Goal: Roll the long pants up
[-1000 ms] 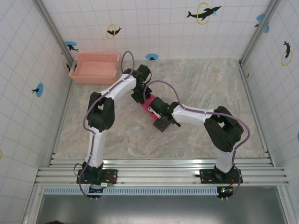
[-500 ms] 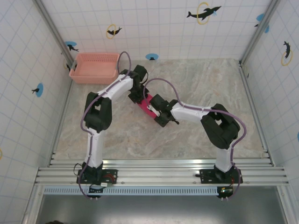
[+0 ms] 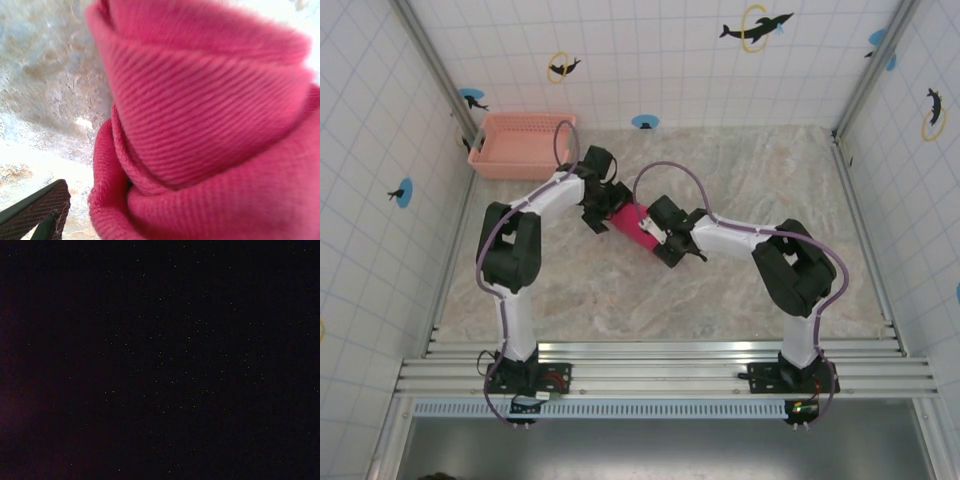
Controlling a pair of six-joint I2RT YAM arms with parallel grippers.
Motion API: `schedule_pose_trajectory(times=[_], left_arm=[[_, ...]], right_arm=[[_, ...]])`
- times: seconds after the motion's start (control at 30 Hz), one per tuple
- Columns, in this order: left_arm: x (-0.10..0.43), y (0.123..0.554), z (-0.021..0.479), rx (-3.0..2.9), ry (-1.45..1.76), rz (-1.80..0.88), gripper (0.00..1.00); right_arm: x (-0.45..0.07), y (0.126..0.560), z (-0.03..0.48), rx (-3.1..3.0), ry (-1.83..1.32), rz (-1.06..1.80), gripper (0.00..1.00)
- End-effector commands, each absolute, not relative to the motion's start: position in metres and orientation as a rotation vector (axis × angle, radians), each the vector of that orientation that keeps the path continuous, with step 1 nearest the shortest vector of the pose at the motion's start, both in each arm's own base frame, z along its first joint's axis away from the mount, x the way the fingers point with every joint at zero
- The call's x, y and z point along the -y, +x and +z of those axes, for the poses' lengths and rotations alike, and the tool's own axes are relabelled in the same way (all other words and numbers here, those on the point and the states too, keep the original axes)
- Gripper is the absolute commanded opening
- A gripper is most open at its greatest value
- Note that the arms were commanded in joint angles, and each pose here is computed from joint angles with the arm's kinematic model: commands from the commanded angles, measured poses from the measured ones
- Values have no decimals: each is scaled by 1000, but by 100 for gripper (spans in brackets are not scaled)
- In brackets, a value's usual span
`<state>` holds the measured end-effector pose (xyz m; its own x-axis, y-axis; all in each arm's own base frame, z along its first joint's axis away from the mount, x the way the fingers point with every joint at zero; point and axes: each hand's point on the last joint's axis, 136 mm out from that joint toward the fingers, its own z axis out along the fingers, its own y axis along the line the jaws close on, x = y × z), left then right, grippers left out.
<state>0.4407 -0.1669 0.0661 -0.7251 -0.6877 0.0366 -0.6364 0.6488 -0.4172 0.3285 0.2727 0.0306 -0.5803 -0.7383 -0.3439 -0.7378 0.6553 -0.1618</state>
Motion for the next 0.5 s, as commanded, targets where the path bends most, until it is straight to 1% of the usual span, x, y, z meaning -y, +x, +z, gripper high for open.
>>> schedule_pose_trajectory(times=[0.0,0.13,0.27,0.37,0.47], left_arm=[[157,456,113,-2609,-1117,-673,97],[157,451,123,-2598,-1214,-688,97],[150,432,138,-2630,-1286,-525,97],[157,425,145,-2606,-1290,-497,97],[164,416,140,-2600,-1326,-458,97]], right_arm=[[-253,319,10,-2588,-1157,-48,0],[-252,319,11,-2589,-1164,-54,0],[-253,321,11,-2589,-1158,-53,0],[-254,321,10,-2590,-1160,-48,0],[-254,321,10,-2591,-1161,-47,0]])
